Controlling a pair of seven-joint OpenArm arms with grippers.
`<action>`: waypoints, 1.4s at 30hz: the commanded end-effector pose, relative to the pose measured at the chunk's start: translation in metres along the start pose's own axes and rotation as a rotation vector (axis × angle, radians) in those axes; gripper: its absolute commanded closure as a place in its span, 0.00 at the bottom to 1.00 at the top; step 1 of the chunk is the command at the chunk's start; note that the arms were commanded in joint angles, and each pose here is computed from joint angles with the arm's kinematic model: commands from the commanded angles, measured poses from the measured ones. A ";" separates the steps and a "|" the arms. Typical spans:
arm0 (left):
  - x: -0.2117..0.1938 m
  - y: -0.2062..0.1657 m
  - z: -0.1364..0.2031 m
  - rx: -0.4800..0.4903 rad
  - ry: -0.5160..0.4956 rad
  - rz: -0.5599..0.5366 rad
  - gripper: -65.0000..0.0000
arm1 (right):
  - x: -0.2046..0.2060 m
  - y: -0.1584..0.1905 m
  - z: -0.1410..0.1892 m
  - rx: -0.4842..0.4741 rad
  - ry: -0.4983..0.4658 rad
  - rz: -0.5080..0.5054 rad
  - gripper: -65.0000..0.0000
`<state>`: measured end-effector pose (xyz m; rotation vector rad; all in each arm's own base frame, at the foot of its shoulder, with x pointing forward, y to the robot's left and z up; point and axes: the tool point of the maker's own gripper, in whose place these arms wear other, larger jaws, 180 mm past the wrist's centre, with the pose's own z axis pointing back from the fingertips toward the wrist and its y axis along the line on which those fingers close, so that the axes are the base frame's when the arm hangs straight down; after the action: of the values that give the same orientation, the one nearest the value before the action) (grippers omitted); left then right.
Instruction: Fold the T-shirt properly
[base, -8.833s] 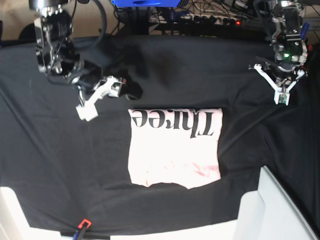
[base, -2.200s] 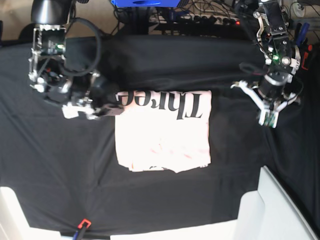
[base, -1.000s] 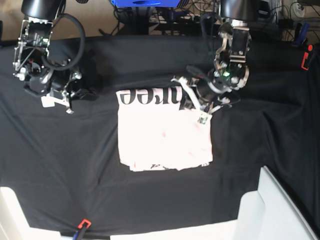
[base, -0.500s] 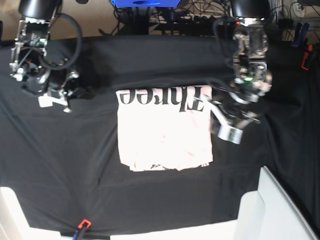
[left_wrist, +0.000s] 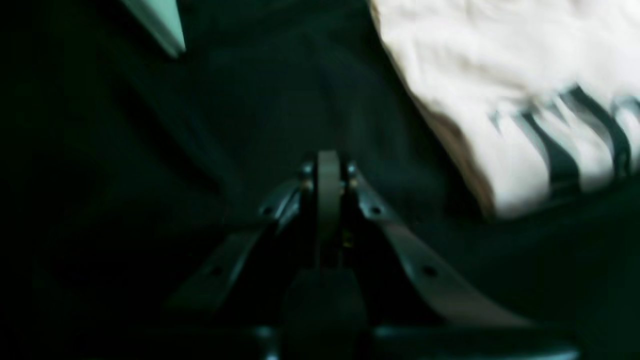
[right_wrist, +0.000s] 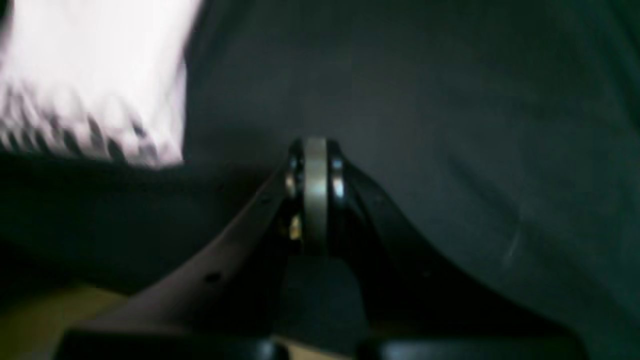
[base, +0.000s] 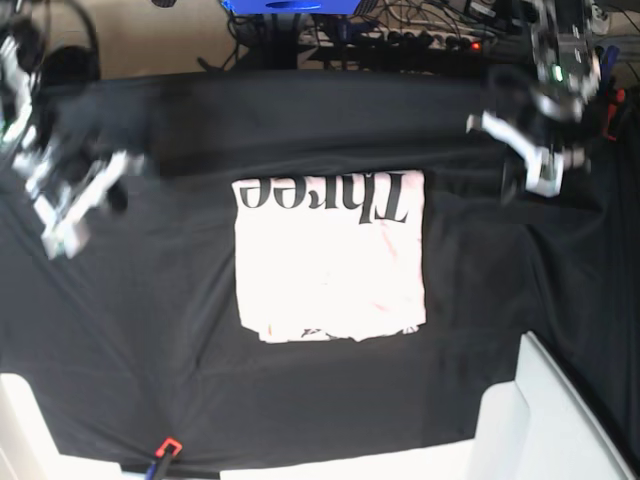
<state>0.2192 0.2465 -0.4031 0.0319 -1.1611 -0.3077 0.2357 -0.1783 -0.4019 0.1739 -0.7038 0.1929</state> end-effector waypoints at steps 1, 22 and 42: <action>0.010 0.005 0.005 0.002 -0.069 -0.021 1.00 | 0.005 0.000 0.006 -0.008 -0.051 0.068 1.00; -0.135 -0.056 0.164 -0.165 0.271 -0.044 1.00 | -0.238 0.016 0.104 -0.063 0.538 0.159 1.00; -0.282 -0.172 0.101 -0.404 0.930 0.187 1.00 | -0.416 0.015 0.039 0.090 0.875 0.135 1.00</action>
<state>-0.0116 0.1567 -0.6474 -0.2805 -0.1640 -0.3032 -0.1107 -0.2062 -0.6449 0.1384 0.1839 0.3935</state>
